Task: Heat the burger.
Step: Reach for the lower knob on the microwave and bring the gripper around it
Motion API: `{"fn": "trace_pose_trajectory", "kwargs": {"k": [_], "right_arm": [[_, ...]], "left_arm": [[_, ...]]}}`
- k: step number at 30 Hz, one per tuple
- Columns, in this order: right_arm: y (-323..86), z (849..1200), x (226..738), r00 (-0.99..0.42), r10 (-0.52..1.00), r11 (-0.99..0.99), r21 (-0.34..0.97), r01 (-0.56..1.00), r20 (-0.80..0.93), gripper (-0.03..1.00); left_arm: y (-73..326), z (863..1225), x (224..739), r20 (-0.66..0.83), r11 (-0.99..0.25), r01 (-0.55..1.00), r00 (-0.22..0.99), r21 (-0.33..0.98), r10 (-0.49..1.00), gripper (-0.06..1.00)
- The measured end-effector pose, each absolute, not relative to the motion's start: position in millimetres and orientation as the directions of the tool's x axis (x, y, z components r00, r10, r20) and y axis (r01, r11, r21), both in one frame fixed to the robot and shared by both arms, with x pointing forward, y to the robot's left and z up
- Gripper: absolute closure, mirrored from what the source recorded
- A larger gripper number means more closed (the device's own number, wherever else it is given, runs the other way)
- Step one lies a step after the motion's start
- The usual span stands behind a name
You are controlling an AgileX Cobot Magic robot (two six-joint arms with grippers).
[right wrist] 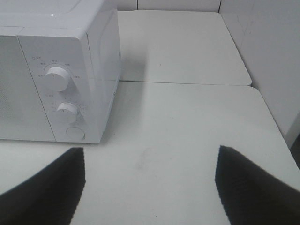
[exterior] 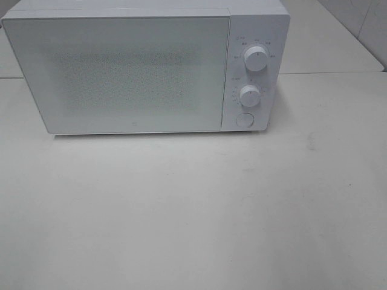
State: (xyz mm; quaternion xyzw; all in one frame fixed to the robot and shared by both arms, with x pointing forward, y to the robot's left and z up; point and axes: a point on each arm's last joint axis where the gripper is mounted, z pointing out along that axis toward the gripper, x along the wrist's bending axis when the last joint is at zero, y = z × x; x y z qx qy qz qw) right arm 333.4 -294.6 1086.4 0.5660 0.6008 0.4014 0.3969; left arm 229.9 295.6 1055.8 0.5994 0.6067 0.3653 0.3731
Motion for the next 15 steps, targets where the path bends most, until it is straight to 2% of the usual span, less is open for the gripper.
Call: {"fn": "trace_pose_trajectory", "kwargs": {"k": [15], "right_arm": [[-285, 1074, 397, -0.078, 0.997, 0.049, 0.932, 0.359, -0.023, 0.21]], "left_arm": [[296, 1056, 230, -0.015, 0.015, 0.455, -0.003, 0.891, 1.0, -0.02]]}}
